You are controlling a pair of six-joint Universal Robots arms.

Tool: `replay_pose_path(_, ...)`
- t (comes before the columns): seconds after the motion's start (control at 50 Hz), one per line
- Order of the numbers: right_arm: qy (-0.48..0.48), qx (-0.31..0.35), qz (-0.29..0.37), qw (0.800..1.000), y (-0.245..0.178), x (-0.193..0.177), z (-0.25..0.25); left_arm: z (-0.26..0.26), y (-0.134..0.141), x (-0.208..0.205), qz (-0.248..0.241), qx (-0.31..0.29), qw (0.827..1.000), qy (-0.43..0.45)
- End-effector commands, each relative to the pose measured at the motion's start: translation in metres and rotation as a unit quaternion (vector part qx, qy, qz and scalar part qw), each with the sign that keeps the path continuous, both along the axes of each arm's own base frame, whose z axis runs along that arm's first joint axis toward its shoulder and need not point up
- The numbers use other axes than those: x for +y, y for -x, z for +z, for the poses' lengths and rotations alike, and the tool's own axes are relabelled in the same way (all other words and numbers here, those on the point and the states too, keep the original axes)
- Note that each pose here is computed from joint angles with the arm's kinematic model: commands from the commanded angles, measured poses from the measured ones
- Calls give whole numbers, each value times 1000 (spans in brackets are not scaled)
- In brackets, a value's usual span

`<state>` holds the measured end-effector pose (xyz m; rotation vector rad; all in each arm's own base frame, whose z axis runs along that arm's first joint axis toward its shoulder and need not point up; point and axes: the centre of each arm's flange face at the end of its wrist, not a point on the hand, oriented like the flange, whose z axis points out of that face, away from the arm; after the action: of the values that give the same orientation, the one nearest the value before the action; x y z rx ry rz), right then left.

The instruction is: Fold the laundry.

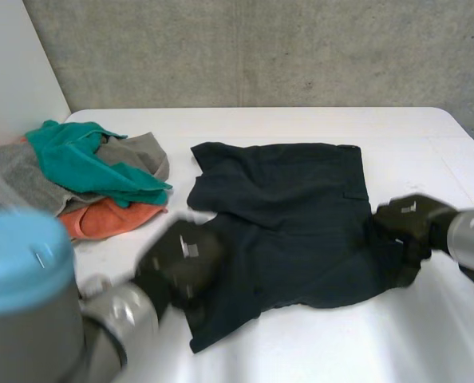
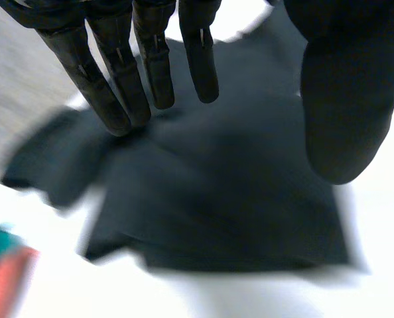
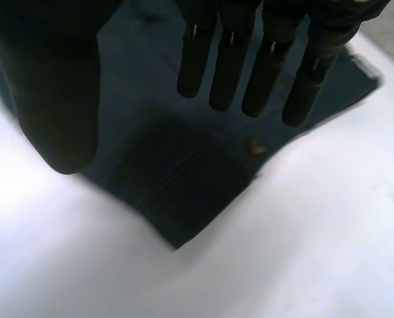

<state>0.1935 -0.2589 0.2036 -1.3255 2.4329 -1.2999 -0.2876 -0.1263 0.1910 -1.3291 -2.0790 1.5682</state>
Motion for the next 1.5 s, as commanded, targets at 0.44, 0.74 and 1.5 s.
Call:
replay_pose_path(0.44,116,-73,60,989,14,-14,-72,-69,28,-18,9,-28,997,71)
replay_pose_path(0.74,105,-63,34,992,18,-4,-44,-53,28,-21,2,-37,994,101)
replay_pose_path(1.5,125,-95,-91,983,-1,-103,-6,12,78,-187,99,64,982,148)
